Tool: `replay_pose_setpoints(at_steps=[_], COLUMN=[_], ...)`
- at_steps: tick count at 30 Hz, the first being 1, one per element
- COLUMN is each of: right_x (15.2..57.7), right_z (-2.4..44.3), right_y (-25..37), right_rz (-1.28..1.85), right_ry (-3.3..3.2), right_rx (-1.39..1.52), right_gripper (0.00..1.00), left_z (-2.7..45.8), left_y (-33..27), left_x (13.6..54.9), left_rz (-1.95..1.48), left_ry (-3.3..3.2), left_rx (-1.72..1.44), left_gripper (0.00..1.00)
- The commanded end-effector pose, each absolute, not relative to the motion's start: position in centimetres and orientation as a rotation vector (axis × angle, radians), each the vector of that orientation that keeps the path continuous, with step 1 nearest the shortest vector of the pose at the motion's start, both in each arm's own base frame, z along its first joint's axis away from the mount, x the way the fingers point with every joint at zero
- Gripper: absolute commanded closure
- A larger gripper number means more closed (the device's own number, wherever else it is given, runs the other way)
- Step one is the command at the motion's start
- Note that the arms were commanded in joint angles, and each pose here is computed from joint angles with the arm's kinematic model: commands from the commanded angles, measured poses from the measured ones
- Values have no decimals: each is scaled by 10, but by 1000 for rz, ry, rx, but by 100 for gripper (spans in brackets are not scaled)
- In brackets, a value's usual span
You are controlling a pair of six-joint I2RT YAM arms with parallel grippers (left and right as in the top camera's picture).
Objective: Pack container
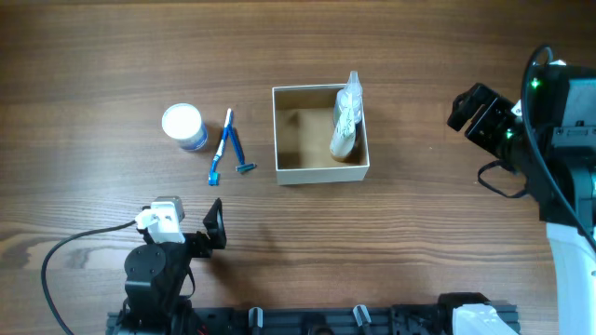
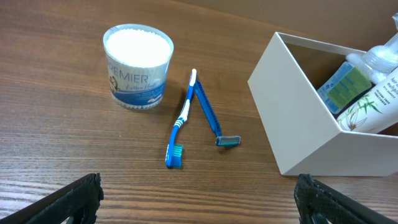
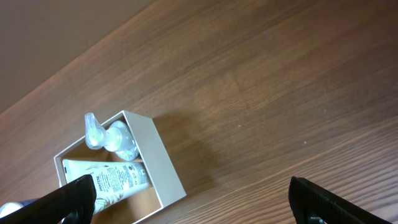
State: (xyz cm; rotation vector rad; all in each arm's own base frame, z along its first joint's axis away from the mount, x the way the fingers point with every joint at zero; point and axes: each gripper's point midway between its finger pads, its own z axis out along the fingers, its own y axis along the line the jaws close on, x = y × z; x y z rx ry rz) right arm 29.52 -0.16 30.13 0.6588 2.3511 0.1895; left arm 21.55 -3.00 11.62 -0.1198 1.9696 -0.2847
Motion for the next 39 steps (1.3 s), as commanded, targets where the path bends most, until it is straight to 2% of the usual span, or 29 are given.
replay_pose_setpoints(at_steps=[1, 6, 12, 16, 21, 23, 26, 31, 39], right_x=[297, 298, 300, 300, 300, 300, 300, 300, 300], right_z=[299, 297, 294, 294, 294, 294, 293, 293, 293], right_y=[3, 3, 3, 3, 3, 3, 3, 3, 3], right_rz=[232, 230, 227, 226, 226, 226, 226, 226, 226], right_ry=[2361, 2368, 2376, 2378, 2378, 2378, 2379, 2379, 2379], right_rx=[681, 683, 686, 686, 686, 686, 687, 686, 686], right_gripper=[0, 0, 0, 0, 0, 0, 0, 0, 0], left_z=[116, 172, 204, 245, 266, 262, 231, 174, 97], left_y=[-32, -39, -19, -9, -16, -21, -22, 5, 10], left_x=[215, 222, 235, 289, 369, 395, 414, 427, 431], left_rz=[-290, -429, -320, -181, -56, -63, -58, -49, -43], left_ry=[1967, 1793, 1907, 2085, 2412, 2479, 2558, 2667, 2849], left_rx=[-97, -173, -303, -345, -251, -248, -255, -500, -554], left_gripper=[0, 0, 0, 0, 0, 0, 0, 0, 0])
